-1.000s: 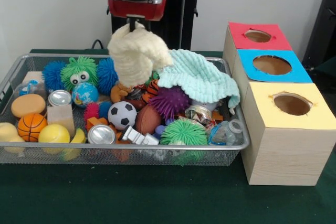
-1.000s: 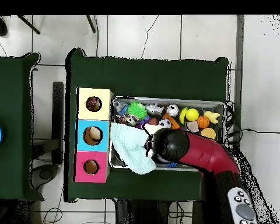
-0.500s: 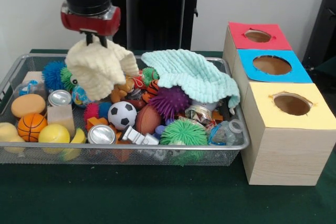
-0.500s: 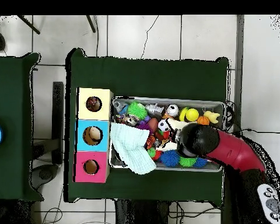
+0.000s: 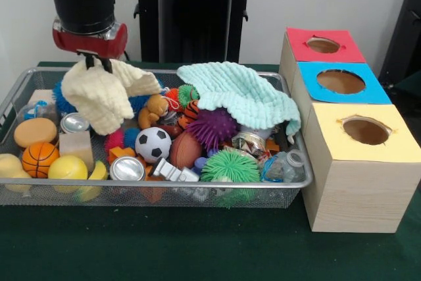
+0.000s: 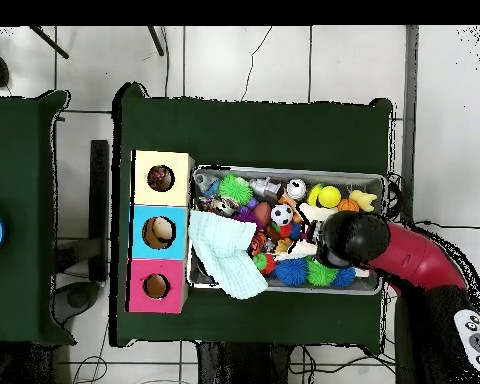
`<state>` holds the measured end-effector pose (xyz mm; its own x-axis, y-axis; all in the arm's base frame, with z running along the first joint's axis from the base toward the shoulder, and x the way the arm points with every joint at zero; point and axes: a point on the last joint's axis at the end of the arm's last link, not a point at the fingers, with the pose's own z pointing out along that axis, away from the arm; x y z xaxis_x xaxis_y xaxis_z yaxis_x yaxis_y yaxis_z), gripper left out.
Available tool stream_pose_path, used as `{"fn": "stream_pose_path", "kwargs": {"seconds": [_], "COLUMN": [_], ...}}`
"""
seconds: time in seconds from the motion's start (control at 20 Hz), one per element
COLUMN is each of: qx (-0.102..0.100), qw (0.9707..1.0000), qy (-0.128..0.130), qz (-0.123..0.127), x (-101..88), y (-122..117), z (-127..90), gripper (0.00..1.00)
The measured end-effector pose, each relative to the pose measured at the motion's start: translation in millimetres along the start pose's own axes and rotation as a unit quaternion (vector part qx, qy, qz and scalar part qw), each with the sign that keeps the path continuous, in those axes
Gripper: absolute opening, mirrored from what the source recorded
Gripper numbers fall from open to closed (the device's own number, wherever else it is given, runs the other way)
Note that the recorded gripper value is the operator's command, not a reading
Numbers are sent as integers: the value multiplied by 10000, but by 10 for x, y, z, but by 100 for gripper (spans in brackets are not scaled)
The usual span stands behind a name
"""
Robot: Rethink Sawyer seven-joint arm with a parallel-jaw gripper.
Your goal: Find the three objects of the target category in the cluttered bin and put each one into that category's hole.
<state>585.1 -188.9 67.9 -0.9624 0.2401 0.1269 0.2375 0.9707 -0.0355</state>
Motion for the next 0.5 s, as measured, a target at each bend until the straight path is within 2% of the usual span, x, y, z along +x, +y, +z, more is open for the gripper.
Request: {"fn": "stream_pose_path", "kwargs": {"seconds": [0.1,0.15,0.5], "qx": [3,-15,-136], "qw": [10000,10000,9997], "qy": [0,-22,-169], "qz": [-29,-81,-136], "x": [-8,-52,-182], "y": [-6,-12,-22], "z": [23,65,108], "gripper": [0,100,100]}}
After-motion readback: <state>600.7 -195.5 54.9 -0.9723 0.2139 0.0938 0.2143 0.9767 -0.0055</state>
